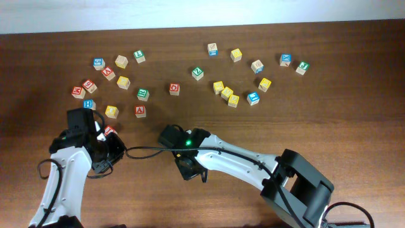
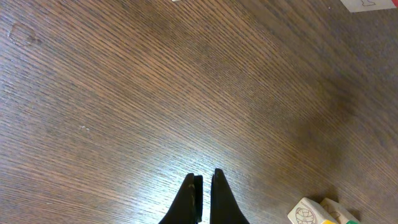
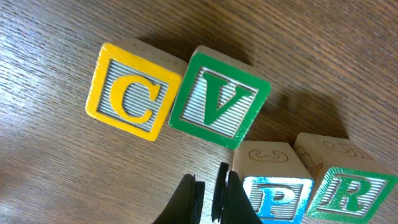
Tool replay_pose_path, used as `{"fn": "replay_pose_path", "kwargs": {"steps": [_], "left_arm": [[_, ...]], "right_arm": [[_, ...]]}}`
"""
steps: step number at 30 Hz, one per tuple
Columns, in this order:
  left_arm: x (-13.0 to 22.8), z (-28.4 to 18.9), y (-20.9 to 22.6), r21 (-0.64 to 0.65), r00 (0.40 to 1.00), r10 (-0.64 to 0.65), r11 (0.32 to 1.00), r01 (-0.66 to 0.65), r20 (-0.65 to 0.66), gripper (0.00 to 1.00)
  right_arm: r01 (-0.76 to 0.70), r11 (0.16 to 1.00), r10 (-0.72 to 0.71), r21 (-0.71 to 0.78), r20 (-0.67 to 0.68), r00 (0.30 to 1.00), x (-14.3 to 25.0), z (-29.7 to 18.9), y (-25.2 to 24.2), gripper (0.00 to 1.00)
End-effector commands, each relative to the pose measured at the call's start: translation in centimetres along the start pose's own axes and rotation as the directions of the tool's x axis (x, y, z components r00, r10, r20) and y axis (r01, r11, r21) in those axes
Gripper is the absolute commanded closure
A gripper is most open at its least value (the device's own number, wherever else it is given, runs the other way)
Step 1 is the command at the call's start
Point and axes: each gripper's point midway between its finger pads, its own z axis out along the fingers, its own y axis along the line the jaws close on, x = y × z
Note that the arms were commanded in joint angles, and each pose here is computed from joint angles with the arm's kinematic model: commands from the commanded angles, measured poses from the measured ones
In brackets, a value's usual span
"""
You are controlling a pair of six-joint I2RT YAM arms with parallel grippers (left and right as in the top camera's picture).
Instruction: Spell out CVPR
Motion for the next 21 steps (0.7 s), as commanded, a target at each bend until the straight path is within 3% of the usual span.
{"fn": "replay_pose_path", "kwargs": {"steps": [1, 6, 8, 10, 16, 21], "left_arm": [[-0.3, -0.4, -0.3, 0.009, 1.0, 0.022, 1.0, -0.022, 0.017, 1.0], [0.4, -0.4, -0.3, 0.016, 0.999, 0.03, 0.999, -0.029, -0.013, 1.0], [0.4, -0.4, -0.3, 0.017, 0.999, 0.03, 0.999, -0.03, -0.012, 1.0], [0.3, -0.4, -0.4, 0.018, 1.0, 0.03, 0.999, -0.03, -0.007, 1.0], [0.1, -0.4, -0.5, 0.022, 0.999, 0.032, 0.999, -0.032, 0.001, 1.0], [0.0, -0.4, -0.5, 0.022, 0.999, 0.032, 0.999, -0.032, 0.002, 1.0]], "right_arm": [[-0.046, 0.999, 0.047, -0.019, 0.056, 0.997, -1.9, -1.5, 0.3, 0.96], [-0.192, 0.98, 0.192, -0.059, -0.002, 0.981, -4.3, -5.5, -3.8, 0.96], [-0.141, 0.973, 0.123, -0.18, -0.109, 0.986, -3.0, -6.3, -3.3, 0.96], [-0.159, 0.971, 0.121, -0.178, -0.209, 0.97, -0.6, -6.4, -3.6, 0.96], [-0.191, 0.979, 0.16, -0.063, -0.337, 0.928, 4.6, -2.8, -3.8, 0.96], [-0.197, 0.977, 0.165, -0.075, -0.309, 0.936, 5.1, -0.3, -3.5, 0.96]]}}
